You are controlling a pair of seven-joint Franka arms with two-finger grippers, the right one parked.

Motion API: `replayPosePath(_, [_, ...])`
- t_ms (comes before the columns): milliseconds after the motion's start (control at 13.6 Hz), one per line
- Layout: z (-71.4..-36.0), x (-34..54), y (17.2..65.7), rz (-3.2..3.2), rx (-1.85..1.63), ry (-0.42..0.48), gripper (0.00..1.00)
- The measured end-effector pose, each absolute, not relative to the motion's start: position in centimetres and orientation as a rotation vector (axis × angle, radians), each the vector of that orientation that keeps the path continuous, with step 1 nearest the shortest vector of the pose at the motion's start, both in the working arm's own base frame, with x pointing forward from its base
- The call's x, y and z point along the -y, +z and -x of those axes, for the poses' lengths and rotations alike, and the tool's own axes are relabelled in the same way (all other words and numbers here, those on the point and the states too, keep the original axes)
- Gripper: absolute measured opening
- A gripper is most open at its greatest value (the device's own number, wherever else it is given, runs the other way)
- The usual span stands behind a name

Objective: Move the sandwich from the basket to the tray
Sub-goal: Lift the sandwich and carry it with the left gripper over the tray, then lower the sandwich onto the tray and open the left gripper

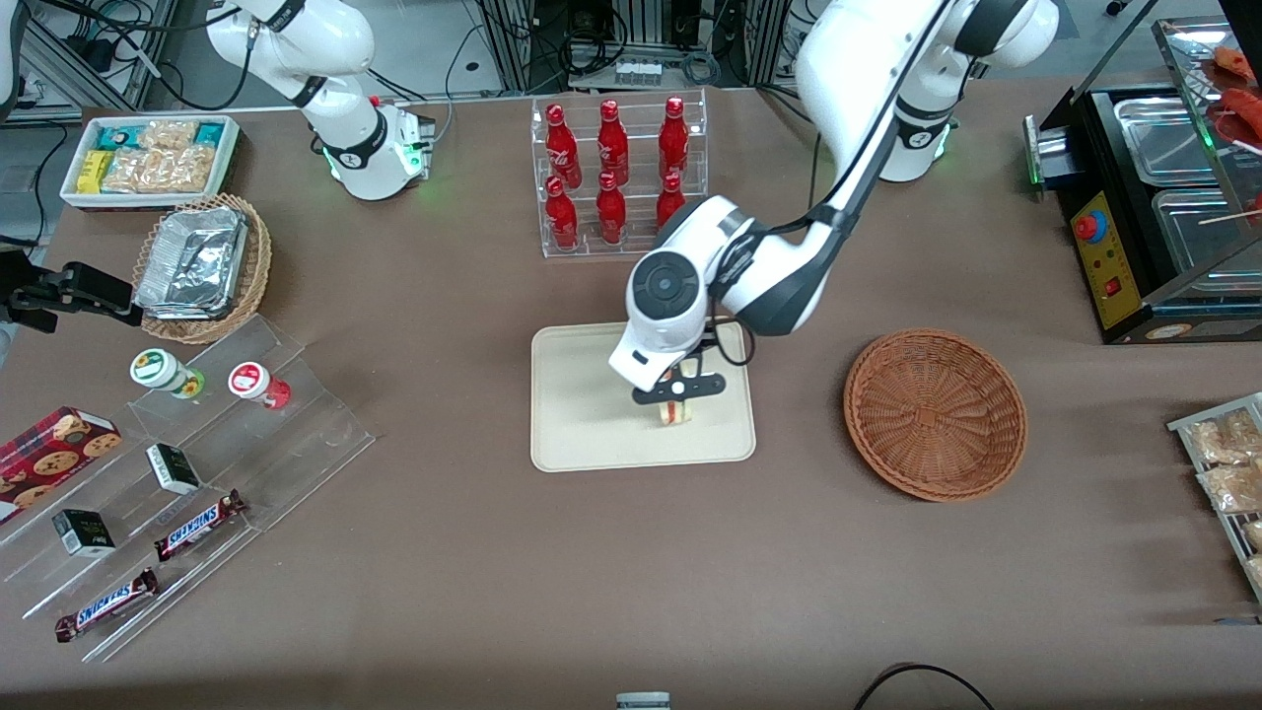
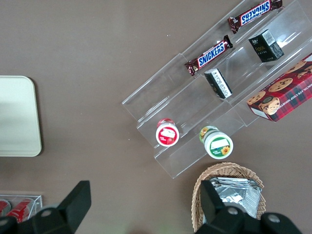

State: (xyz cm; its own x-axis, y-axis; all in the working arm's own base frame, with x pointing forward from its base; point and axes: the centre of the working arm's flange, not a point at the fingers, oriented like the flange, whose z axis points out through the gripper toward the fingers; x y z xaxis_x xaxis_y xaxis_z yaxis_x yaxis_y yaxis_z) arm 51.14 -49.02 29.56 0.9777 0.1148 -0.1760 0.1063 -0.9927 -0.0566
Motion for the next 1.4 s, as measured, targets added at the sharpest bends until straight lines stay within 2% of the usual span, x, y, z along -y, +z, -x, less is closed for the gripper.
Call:
replayPosePath(294, [-50.6,51.5,26.9,3.104,0.212,0.235,0.16])
replayPosePath(1395, [-48.8,53.2,24.2,3.082,0.171,0.259,0.16])
